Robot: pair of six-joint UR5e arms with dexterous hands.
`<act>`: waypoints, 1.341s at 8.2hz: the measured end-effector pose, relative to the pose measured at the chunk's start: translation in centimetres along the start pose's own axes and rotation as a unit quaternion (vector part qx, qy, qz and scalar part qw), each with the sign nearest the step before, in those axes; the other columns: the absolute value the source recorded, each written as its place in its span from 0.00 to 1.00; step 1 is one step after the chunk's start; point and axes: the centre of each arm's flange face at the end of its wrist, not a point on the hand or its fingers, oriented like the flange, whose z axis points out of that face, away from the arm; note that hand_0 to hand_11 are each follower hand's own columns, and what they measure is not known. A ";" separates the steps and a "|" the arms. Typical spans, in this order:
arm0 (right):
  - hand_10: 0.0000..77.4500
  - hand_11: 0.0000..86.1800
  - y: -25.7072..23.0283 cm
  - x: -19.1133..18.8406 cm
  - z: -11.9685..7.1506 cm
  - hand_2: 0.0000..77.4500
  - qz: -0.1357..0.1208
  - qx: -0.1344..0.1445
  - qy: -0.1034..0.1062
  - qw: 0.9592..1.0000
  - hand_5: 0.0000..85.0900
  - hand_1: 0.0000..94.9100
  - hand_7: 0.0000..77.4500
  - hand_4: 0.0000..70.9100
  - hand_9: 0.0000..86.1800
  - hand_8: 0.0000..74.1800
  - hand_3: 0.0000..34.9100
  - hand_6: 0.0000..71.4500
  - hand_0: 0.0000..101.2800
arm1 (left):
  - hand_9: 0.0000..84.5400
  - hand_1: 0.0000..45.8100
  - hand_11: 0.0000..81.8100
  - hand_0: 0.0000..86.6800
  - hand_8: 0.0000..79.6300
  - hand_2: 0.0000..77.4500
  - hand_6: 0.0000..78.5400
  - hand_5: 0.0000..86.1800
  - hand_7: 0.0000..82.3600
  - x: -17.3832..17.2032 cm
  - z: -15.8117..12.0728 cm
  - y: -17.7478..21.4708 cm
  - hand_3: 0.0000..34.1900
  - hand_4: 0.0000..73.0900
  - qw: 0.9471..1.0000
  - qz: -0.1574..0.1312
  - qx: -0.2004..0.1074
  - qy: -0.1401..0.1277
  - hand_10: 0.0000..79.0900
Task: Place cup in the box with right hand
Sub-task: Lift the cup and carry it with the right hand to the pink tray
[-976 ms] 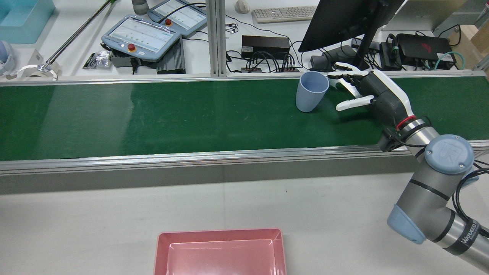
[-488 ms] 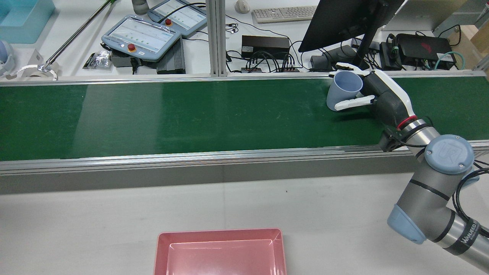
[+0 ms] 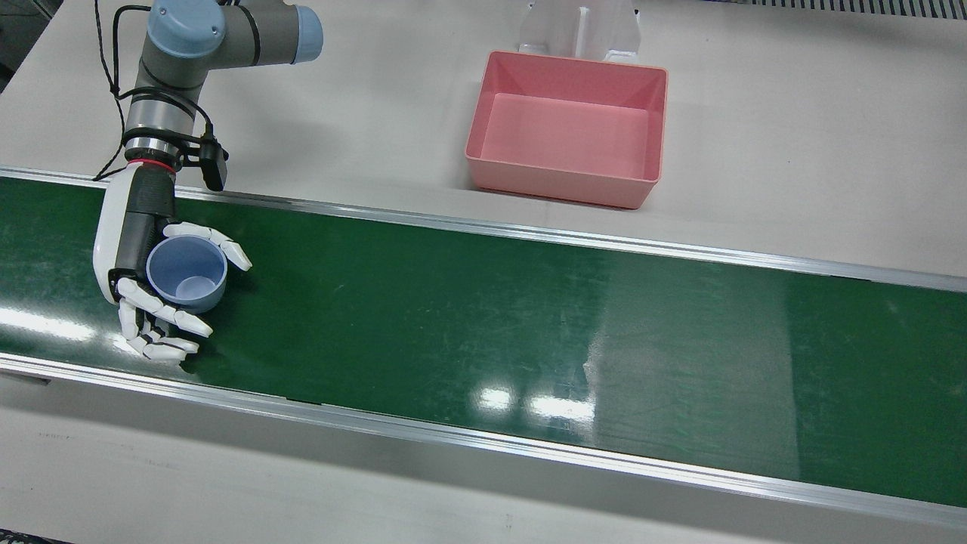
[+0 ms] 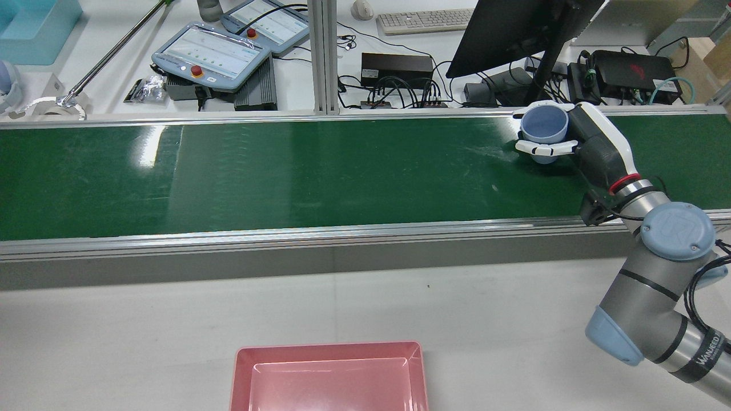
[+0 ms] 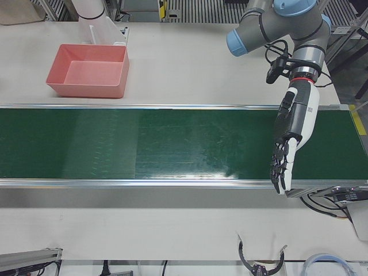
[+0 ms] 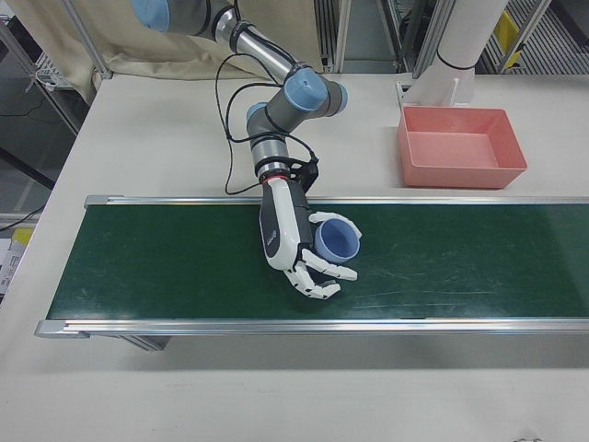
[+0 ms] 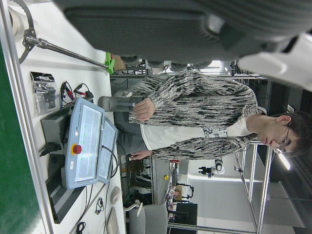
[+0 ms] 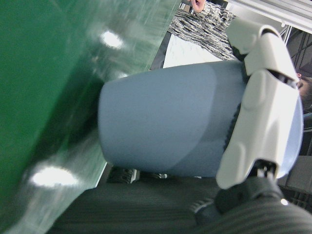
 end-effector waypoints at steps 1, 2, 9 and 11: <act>0.45 0.46 -0.3 -0.3 -0.2 0.39 -0.001 0.005 -0.003 1.000 0.18 0.17 0.73 0.40 0.58 0.55 0.00 0.50 0.52 | 0.00 0.01 0.00 0.00 0.00 0.01 0.01 0.00 0.01 0.0 0.0 0.0 0.00 0.01 1.000 0.000 0.000 0.000 0.00; 0.45 0.46 -0.1 -0.7 -0.3 0.39 0.002 0.004 -0.007 1.000 0.18 0.17 0.73 0.40 0.58 0.55 0.00 0.50 0.52 | 0.00 0.01 0.00 0.00 0.00 0.01 0.00 0.01 0.01 0.0 0.0 0.0 0.00 0.01 1.000 0.000 0.000 0.000 0.00; 0.63 0.66 20.4 0.2 -9.7 0.54 0.055 -0.158 -0.012 0.986 0.17 0.05 0.90 0.47 0.64 0.71 0.00 0.47 0.53 | 0.00 0.01 0.00 0.00 0.00 0.01 0.01 0.01 0.01 0.0 0.0 0.1 0.00 0.01 1.000 0.000 0.000 0.000 0.00; 0.63 0.67 26.5 6.5 -15.5 0.54 0.063 -0.178 0.033 0.981 0.17 0.05 0.91 0.47 0.64 0.71 0.00 0.47 0.56 | 0.00 0.01 0.00 0.00 0.00 0.01 0.01 0.01 0.01 0.0 0.0 0.1 0.00 0.01 1.000 0.000 0.000 0.000 0.00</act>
